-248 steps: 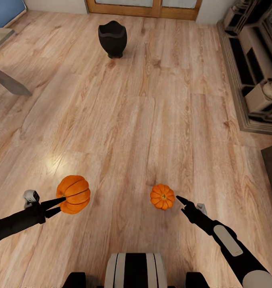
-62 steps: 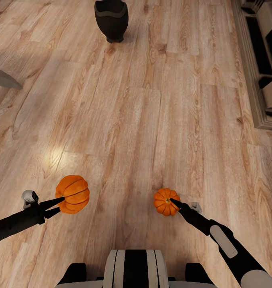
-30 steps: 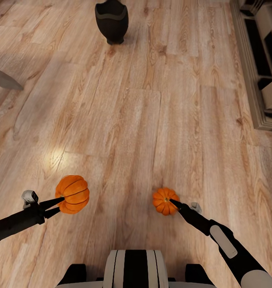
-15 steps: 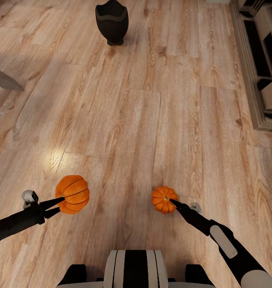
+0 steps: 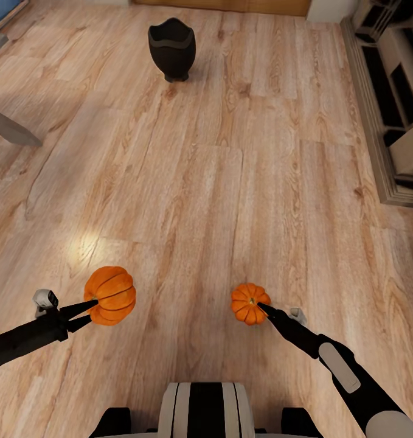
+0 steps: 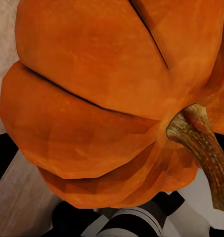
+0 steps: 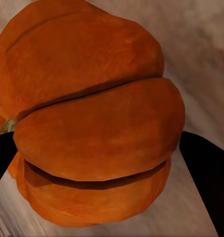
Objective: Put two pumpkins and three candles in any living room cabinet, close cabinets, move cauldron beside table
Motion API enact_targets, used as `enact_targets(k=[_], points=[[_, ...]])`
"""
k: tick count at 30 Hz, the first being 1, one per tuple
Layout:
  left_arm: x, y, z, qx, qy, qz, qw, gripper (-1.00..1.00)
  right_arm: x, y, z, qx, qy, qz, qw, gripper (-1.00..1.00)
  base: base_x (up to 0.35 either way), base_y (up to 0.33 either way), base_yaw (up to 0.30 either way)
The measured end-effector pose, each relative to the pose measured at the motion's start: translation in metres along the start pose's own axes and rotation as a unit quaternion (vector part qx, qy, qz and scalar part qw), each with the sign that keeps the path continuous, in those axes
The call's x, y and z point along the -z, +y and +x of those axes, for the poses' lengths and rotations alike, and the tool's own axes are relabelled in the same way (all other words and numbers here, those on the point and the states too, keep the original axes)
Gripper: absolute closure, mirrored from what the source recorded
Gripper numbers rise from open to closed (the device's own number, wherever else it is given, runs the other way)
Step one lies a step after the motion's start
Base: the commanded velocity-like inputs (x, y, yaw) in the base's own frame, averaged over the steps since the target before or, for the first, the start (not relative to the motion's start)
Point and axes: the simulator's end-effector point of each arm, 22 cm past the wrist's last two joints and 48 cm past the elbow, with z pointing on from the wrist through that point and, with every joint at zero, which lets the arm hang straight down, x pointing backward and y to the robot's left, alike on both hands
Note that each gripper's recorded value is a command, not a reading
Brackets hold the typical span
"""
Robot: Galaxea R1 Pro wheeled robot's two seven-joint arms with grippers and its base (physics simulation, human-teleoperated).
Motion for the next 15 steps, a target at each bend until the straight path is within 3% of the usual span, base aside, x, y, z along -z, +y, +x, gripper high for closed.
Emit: enact_targets(k=[15], points=[[0.007,-0.023,-0.004,-0.021,-0.008,0.011,0.9997,1.0,0.008,0.025,-0.013,0.014,-0.013,-0.017,0.9997,1.0,0.0,0.0,0.0]])
